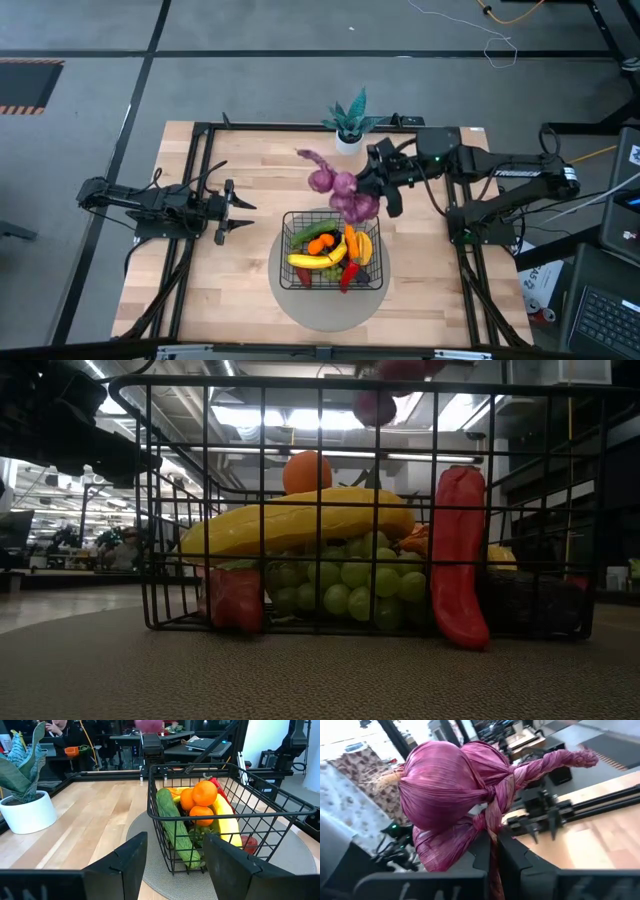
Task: Build produce basket
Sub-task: Put the purple garlic into the black wire basket
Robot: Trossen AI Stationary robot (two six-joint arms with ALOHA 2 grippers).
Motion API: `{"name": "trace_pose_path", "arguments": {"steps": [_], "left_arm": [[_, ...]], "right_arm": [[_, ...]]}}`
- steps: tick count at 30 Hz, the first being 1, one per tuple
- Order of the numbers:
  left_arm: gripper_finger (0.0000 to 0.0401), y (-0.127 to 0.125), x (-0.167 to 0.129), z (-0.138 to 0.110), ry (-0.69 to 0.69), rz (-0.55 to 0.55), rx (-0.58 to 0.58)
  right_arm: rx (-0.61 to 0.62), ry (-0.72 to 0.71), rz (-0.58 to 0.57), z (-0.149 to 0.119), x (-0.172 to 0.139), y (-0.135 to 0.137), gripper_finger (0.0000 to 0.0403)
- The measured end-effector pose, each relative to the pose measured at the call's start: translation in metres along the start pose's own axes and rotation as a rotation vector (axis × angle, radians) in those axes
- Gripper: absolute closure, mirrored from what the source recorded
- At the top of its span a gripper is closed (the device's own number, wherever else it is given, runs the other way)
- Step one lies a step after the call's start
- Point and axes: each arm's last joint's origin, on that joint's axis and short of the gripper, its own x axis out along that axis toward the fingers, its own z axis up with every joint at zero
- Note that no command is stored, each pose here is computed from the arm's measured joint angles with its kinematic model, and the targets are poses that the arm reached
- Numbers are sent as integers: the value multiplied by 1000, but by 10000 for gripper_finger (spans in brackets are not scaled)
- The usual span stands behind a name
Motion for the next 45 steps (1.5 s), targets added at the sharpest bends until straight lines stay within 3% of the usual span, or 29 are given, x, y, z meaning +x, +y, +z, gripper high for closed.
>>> {"name": "trace_pose_path", "arguments": {"steps": [3, 9, 14, 23, 31, 41, 45], "left_arm": [[213, 0, 0, 0, 0, 0, 0], [213, 0, 0, 0, 0, 0, 0], [213, 0, 0, 0, 0, 0, 0], [213, 0, 0, 0, 0, 0, 0], [213, 0, 0, 0, 0, 0, 0], [213, 0, 0, 0, 0, 0, 0], [213, 0, 0, 0, 0, 0, 0]], "right_arm": [[15, 1, 11, -3, 2, 6, 385], [37, -18, -126, -17, 15, 17, 384], [62, 62, -116, -31, 20, 27, 384], [134, 184, -306, -57, 17, 34, 383], [175, 200, -290, -66, 16, 50, 381], [107, 177, -509, -83, 19, 51, 381], [91, 210, -532, -95, 34, 47, 381]]}}
